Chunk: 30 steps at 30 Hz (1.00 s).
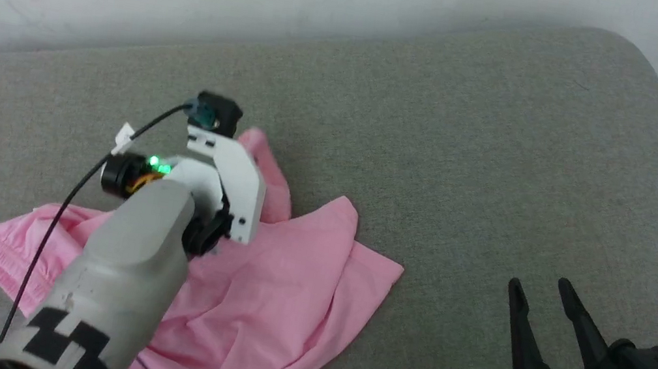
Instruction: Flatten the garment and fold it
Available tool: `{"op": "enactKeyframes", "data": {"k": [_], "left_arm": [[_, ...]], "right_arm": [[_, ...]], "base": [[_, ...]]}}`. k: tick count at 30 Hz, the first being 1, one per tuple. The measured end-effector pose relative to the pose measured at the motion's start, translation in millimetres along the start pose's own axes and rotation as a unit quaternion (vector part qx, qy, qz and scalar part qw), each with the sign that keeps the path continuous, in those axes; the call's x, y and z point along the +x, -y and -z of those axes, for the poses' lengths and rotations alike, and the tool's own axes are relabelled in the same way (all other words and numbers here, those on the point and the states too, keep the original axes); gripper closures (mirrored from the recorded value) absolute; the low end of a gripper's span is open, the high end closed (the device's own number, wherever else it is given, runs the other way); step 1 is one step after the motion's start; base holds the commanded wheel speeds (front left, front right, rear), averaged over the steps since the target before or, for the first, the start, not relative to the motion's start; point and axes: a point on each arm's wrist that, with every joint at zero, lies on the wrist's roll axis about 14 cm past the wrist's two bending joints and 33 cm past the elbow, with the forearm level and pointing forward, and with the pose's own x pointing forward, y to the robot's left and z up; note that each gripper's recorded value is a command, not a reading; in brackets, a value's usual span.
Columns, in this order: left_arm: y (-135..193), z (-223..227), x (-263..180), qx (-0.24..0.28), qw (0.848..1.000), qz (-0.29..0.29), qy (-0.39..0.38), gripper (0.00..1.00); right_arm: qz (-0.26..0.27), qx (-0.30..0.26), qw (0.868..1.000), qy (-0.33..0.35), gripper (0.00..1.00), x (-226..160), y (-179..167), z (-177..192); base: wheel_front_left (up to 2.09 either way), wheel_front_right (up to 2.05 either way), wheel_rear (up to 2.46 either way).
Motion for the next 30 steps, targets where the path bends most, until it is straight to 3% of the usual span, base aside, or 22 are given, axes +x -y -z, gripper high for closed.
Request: {"op": "enactKeyframes", "data": {"k": [5,11,16,18,22,23,24,25,26,30], "left_arm": [[25,-79,2,0.052,0.991,0.031,0.123,1.0],[67,-156,0,0.112,0.963,0.074,0.233,1.0],[92,-194,4,0.138,0.941,0.105,0.291,1.0],[95,-190,14,0.144,0.943,0.11,0.28,1.0],[88,-148,45,0.124,0.963,0.113,0.211,1.0],[86,-138,51,0.117,0.967,0.114,0.194,0.76],[84,-129,56,0.108,0.97,0.116,0.182,0.32],[83,-121,60,0.1,0.973,0.117,0.173,0.32],[82,-118,62,0.092,0.973,0.118,0.174,0.0],[74,-123,56,0.056,0.97,0.114,0.207,0.0]], "right_arm": [[0.005,0.004,1.0,0.005,0.0,-1,3,-3],[0.026,0.008,1.0,0.006,0.0,-5,14,-1],[0.038,0.012,0.999,0.003,0.0,-2,20,3],[0.043,0.012,0.999,-0.001,0.0,0,22,6],[0.048,0.018,0.999,-0.009,0.0,4,24,14],[0.049,0.02,0.999,-0.009,0.0,5,24,15],[0.05,0.02,0.998,-0.011,0.0,6,25,17],[0.051,0.02,0.998,-0.012,0.0,8,25,19],[0.052,0.02,0.998,-0.014,0.0,9,25,20],[0.048,0.02,0.999,-0.011,0.0,12,24,21]], "base": [[0.0,0.0,0.0],[0.0,0.0,0.0],[0.0,0.0,0.0],[0.0,0.0,0.0],[0.0,0.0,0.0],[0.0,0.0,0.0],[0.0,0.0,0.0],[0.0,0.0,0.0],[0.0,0.0,0.0],[0.0,0.0,0.0]]}}
